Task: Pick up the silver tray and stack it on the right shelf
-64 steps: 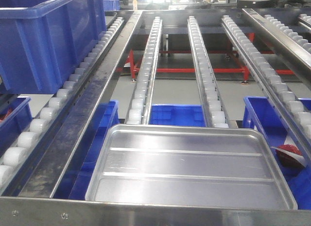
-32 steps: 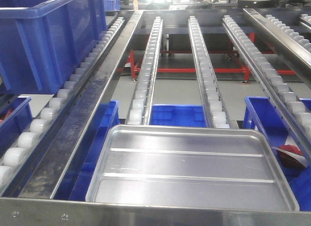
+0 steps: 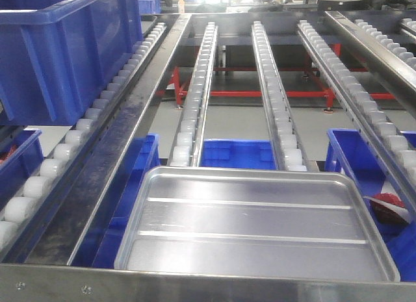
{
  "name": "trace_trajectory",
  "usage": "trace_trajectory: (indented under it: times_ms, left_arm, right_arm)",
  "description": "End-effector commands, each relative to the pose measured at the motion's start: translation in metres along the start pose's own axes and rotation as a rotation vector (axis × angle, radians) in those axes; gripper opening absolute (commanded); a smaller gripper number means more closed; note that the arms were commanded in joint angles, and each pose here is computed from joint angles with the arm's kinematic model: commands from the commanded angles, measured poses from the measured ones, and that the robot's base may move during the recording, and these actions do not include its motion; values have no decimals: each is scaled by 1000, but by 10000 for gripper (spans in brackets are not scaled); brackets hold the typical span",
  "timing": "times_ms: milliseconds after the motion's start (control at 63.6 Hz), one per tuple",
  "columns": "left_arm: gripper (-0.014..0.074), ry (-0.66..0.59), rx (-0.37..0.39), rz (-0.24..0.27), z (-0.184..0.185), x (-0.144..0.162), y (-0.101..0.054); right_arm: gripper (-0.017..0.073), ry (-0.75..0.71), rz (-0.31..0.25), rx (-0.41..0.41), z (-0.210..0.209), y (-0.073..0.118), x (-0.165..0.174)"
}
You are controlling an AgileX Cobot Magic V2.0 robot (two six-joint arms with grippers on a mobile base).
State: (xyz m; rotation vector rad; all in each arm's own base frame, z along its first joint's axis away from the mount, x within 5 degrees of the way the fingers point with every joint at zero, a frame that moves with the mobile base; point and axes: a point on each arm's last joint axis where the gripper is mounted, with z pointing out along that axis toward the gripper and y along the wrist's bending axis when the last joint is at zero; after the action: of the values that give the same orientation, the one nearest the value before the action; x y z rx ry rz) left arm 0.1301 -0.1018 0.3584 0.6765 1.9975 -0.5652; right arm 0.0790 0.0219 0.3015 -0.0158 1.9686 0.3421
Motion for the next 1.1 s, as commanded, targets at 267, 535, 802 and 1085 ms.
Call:
trace_trajectory:
  times_ms: [267, 535, 802, 1085]
  left_arm:
    - [295, 137, 258, -98, 79, -9, -49]
    - [295, 326, 180, -157, 114, -4, -44]
    - [295, 553, -83, -250, 148, 1, -28]
    - [295, 568, -170, -347, 183, 15, -21]
  right_arm:
    - [456, 117, 48, -127, 35, 20, -14]
    - [456, 393, 33, -88, 68, 27, -16]
    - [456, 550, -98, 2, 119, 24, -19]
    - [456, 636, -45, 81, 159, 18, -4]
